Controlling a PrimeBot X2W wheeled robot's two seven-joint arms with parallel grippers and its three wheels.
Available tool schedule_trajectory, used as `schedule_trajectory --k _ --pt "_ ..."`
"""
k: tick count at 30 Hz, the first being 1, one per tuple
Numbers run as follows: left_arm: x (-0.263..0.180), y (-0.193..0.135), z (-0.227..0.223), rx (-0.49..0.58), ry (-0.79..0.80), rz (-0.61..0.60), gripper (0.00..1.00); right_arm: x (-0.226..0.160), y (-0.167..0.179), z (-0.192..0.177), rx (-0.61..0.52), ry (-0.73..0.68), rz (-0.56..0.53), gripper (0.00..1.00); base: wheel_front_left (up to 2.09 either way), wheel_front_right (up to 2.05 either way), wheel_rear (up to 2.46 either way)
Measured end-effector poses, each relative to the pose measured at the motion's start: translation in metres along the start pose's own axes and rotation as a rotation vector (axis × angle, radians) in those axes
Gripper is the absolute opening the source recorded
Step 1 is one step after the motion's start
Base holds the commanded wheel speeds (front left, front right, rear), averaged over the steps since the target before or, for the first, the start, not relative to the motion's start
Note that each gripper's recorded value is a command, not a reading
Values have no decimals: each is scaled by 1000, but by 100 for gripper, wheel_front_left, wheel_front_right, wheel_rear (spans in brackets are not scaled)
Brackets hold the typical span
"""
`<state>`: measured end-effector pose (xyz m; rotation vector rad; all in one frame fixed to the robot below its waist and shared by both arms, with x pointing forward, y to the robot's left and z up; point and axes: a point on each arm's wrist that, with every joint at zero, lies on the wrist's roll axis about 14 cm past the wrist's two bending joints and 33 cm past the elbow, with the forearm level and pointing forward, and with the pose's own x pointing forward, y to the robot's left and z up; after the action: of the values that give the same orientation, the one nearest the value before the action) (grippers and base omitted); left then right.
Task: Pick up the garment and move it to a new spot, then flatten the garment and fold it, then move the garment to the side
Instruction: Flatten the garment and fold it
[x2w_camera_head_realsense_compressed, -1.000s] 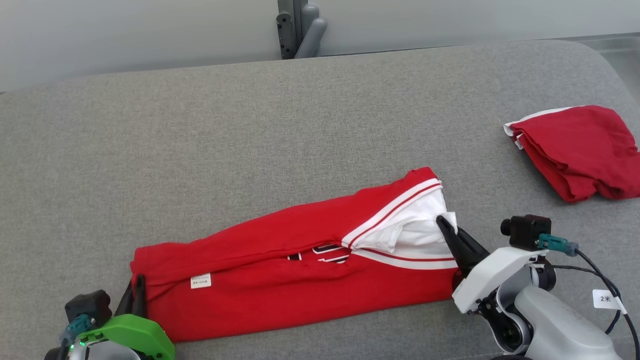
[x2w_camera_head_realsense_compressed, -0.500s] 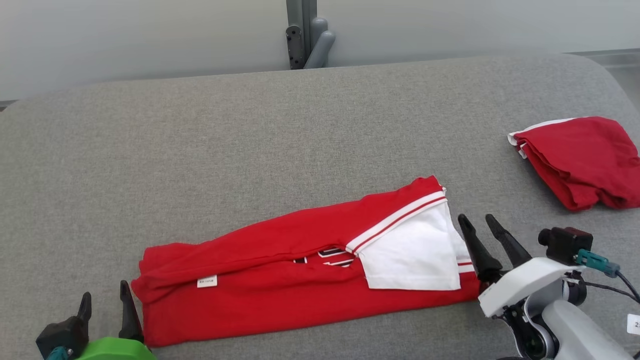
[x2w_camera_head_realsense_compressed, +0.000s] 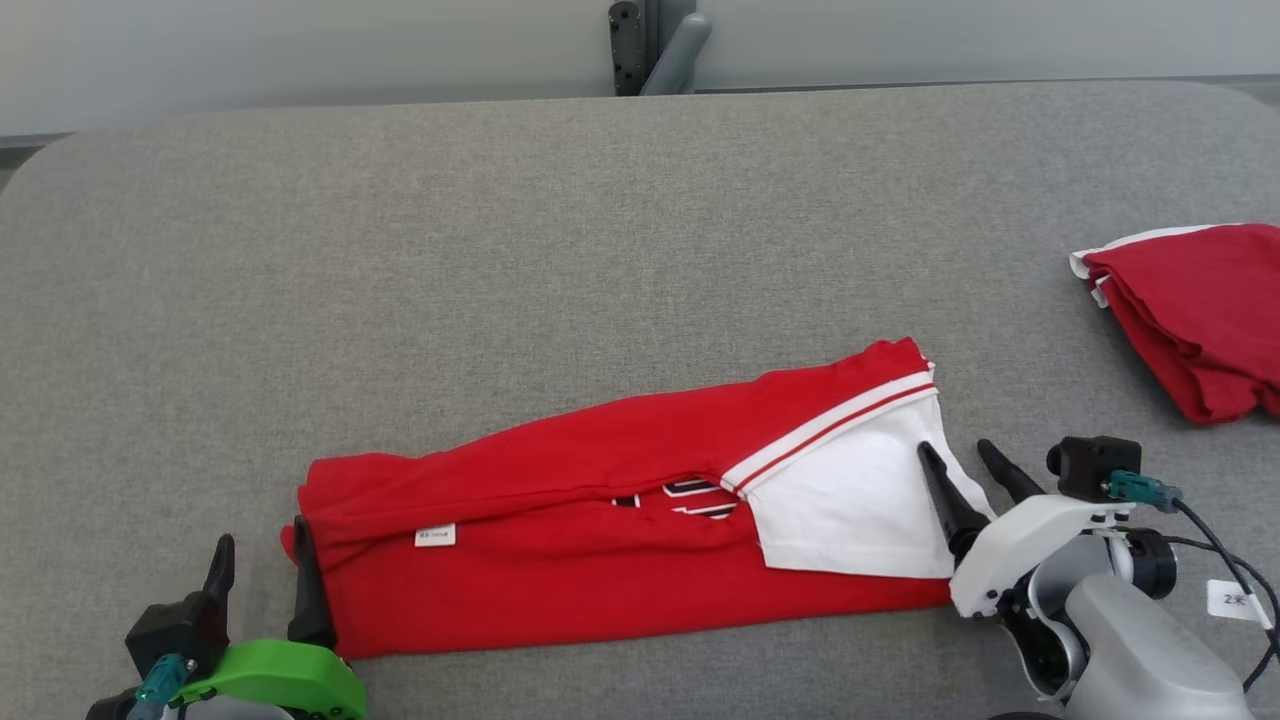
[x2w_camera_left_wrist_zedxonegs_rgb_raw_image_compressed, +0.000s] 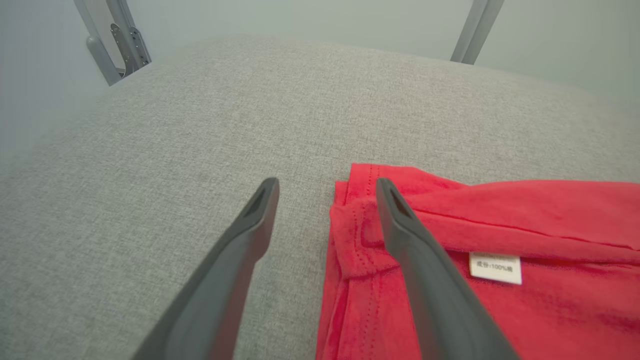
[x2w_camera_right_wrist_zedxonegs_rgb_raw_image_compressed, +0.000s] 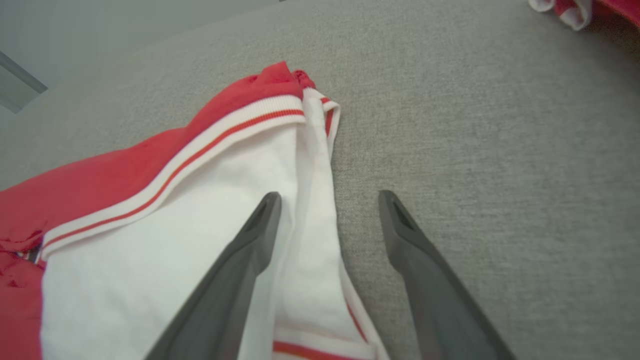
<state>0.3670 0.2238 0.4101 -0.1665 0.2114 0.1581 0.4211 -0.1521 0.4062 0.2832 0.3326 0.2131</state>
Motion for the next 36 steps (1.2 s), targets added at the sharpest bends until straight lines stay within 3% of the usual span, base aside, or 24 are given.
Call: schedule_trajectory --k 4,11,12,14,15,36 --pt "-2 1 -4 -6 12 10 100 11 18 -26 16 108 35 100 0 0 0" --pt "-6 7 -5 -9 14 35 100 15 42 -43 50 179 107 100 0 0 0" --pt "-6 7 -5 -9 14 33 100 14 42 -44 47 185 109 93 0 0 0" --pt "-5 5 -5 -8 14 28 100 14 41 -47 37 198 109 24 0 0 0" --pt "-5 3 -5 -8 14 25 100 13 39 -48 33 201 107 0 0 0 0" --pt "-3 -6 -9 -15 27 -3 100 19 8 -32 44 132 16 0 0 0 0"
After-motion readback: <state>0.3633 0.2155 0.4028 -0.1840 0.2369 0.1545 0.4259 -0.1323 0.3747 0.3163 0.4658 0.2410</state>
